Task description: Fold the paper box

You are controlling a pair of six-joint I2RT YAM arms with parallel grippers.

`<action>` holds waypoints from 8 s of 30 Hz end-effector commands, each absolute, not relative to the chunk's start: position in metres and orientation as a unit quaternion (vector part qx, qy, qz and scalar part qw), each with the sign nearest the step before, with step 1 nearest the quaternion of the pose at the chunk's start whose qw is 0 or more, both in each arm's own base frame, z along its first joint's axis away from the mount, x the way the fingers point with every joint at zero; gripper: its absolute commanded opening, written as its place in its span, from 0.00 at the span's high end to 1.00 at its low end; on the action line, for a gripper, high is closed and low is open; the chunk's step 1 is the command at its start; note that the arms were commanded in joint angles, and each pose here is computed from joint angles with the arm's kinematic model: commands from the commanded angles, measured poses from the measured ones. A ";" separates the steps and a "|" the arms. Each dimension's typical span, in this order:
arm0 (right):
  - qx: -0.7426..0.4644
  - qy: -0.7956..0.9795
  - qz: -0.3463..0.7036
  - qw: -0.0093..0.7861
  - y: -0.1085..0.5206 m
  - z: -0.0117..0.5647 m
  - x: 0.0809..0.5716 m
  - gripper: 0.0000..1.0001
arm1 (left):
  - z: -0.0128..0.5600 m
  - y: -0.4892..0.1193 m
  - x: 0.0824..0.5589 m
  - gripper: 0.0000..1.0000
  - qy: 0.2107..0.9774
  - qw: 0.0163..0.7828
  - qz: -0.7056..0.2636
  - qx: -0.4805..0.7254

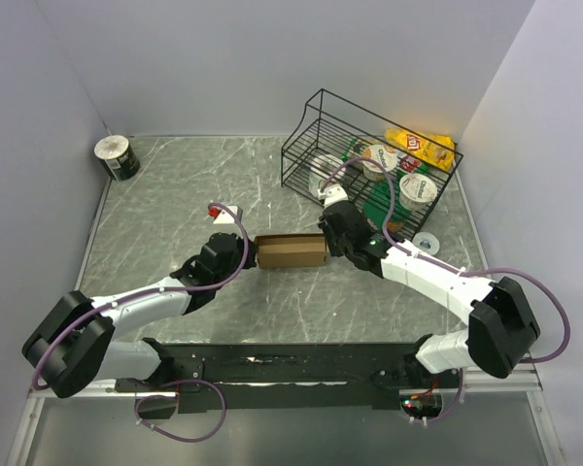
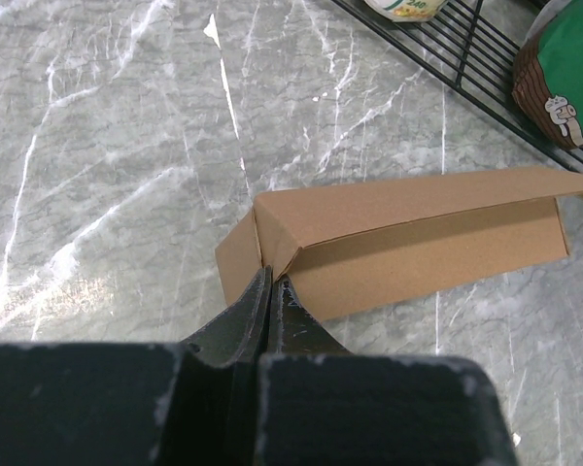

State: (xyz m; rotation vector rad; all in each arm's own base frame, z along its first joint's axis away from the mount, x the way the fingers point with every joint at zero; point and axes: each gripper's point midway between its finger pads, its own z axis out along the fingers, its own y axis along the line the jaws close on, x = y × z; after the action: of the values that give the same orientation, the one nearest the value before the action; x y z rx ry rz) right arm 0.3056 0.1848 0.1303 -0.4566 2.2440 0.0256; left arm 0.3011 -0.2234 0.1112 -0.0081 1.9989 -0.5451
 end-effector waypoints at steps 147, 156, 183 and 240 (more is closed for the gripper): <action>-0.272 0.898 -0.003 0.345 0.208 0.139 0.339 1.00 | 0.137 -0.228 0.355 0.71 0.800 0.540 -0.247 0.092; -0.264 0.903 -0.006 0.339 0.210 0.142 0.339 1.00 | 0.128 -0.224 0.357 0.94 0.804 0.540 -0.235 0.085; -0.146 0.936 0.088 0.308 0.233 0.141 0.350 1.00 | 0.088 -0.246 0.329 0.99 0.829 0.529 -0.114 0.144; -0.110 0.951 0.105 0.270 0.230 0.143 0.376 0.93 | 0.086 -0.262 0.337 0.99 0.846 0.496 -0.088 0.176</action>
State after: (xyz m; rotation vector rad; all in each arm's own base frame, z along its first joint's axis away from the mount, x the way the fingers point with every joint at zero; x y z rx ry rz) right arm 0.3781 0.1982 0.1261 -0.2621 2.6787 0.0920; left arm 0.3597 -0.2412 0.1125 0.2827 1.9462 -0.1429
